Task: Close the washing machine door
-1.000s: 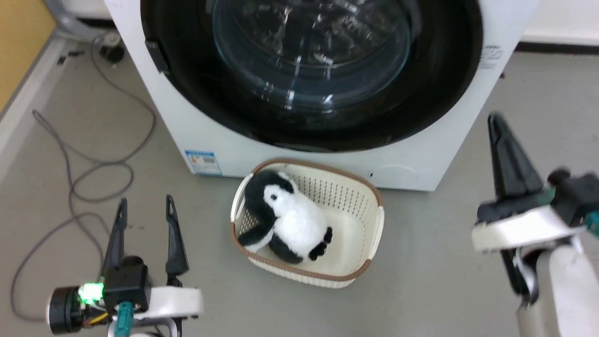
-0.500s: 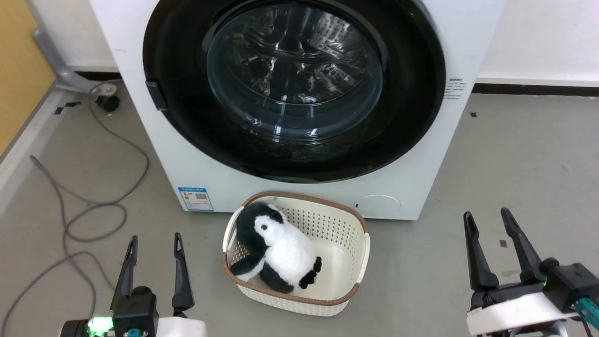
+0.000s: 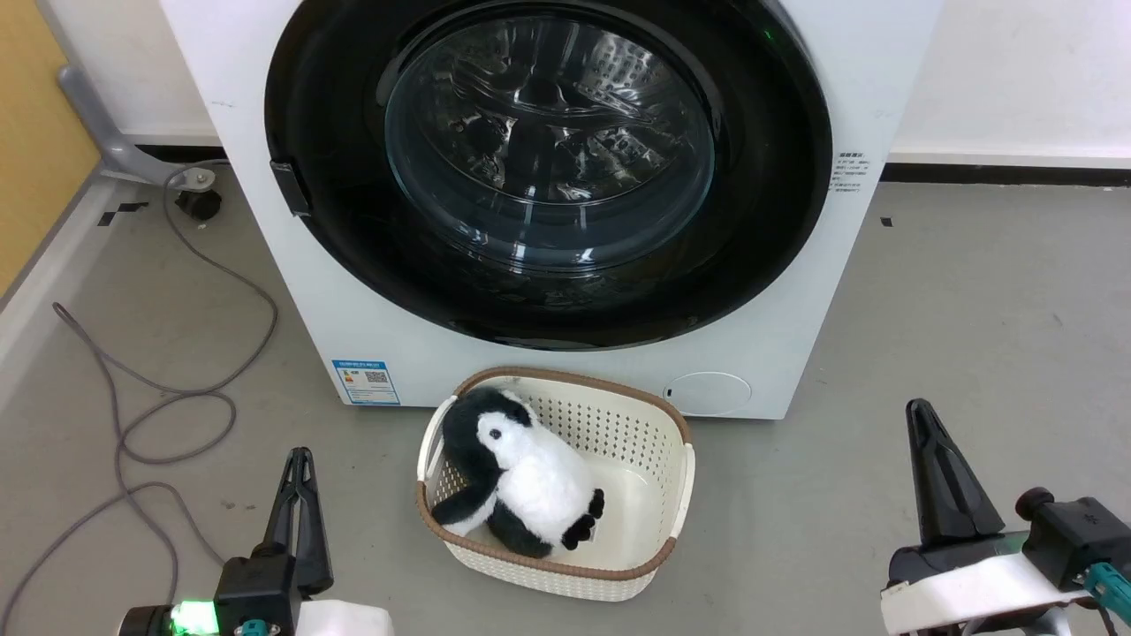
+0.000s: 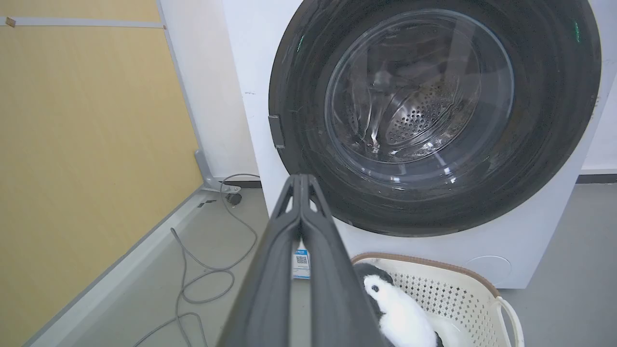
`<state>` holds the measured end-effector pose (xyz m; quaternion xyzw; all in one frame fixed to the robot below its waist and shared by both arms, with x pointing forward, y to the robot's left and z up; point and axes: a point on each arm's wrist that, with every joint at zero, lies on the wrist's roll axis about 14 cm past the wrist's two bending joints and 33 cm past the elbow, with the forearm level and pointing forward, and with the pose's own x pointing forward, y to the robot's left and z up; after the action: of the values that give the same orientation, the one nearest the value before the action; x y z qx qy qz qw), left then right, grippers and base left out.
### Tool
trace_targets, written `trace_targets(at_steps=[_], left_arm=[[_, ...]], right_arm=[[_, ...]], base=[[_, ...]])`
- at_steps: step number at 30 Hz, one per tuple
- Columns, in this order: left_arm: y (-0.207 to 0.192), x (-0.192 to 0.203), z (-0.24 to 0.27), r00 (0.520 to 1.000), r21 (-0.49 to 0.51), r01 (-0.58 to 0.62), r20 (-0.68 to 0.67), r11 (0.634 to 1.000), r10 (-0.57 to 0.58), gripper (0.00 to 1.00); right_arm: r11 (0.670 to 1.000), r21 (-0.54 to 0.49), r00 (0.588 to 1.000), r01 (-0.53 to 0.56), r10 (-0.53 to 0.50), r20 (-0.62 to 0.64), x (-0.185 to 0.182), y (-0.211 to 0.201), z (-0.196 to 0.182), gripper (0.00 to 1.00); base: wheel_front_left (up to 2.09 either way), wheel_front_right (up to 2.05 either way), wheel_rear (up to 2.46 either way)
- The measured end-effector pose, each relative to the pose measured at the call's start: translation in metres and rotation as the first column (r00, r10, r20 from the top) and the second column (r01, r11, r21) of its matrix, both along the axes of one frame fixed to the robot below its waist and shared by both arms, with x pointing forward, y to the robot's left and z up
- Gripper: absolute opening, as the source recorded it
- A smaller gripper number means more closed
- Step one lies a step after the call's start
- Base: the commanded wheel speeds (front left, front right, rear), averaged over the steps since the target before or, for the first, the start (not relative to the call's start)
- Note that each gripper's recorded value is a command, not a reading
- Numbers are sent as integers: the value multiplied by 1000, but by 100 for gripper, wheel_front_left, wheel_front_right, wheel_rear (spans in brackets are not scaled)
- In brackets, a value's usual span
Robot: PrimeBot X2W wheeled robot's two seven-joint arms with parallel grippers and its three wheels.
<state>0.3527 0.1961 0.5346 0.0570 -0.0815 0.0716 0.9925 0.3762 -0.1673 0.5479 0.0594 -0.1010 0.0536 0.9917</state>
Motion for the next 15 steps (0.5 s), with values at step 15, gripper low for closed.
trace_targets(at_steps=[15], left_arm=[[-1,1,-3,1000,-10,15,-25,1000,-16,0]], right_arm=[[1000,-20,1000,-3,3,-23,0,1,-3,0]], base=[[0,0,0]])
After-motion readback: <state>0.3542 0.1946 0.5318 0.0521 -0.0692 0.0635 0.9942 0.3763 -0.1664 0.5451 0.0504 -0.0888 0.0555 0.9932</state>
